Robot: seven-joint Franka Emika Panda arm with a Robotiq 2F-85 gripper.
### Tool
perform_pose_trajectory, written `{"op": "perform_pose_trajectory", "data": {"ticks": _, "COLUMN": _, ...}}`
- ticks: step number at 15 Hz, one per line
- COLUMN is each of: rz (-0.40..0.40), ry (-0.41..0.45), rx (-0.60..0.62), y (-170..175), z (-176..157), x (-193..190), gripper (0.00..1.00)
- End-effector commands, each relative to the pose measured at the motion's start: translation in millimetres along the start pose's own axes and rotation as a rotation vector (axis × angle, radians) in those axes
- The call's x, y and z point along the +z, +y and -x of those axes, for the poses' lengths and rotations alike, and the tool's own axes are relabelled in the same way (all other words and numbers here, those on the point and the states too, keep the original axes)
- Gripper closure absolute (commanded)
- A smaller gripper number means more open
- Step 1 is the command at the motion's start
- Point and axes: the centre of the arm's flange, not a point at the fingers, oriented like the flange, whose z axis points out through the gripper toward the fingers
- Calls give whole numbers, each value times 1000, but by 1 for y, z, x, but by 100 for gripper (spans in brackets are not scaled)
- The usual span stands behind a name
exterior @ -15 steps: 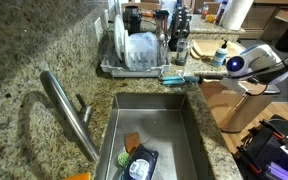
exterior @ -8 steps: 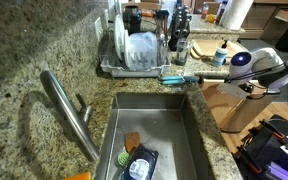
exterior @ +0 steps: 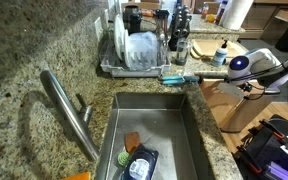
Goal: Close the top drawer of the cabinet.
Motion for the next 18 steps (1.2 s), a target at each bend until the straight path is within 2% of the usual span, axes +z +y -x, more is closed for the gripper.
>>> {"op": "perform_pose_trajectory", "data": {"ticks": 1, "rz": 28, "ry": 28, "rx": 68, "y": -25, "z": -4, "x": 53, "gripper": 0}}
{"op": "perform_pose_trajectory", "data": {"ticks": 5, "rz": 57, "ry": 143, "rx": 127, "y": -42, "z": -14, "x": 77, "gripper": 0}}
{"op": "perform_pose_trajectory", "data": {"ticks": 6, "rz": 46, "ry": 84, "rx": 81, "y": -27, "z": -7, "x": 51, "gripper": 0}}
{"op": "perform_pose_trajectory", "data": {"ticks": 9, "rz": 56, "ry": 111, "rx": 72, "y": -30, "z": -4, "x": 51, "gripper": 0}}
{"op": "perform_pose_trajectory", "data": {"ticks": 12, "rz": 18, "ry": -8, "rx": -39, "y": -26, "z": 8, "x": 25, "gripper": 0}}
{"op": "perform_pose_trajectory", "data": {"ticks": 15, "rz": -7, "ry": -41, "rx": -92, "y": -24, "z": 2, "x": 10, "gripper": 0}}
{"op": "perform_pose_trajectory", "data": {"ticks": 18, "rz": -4, "ry": -73, "rx": -175, "y": -26, "z": 2, "x": 13, "gripper": 0}}
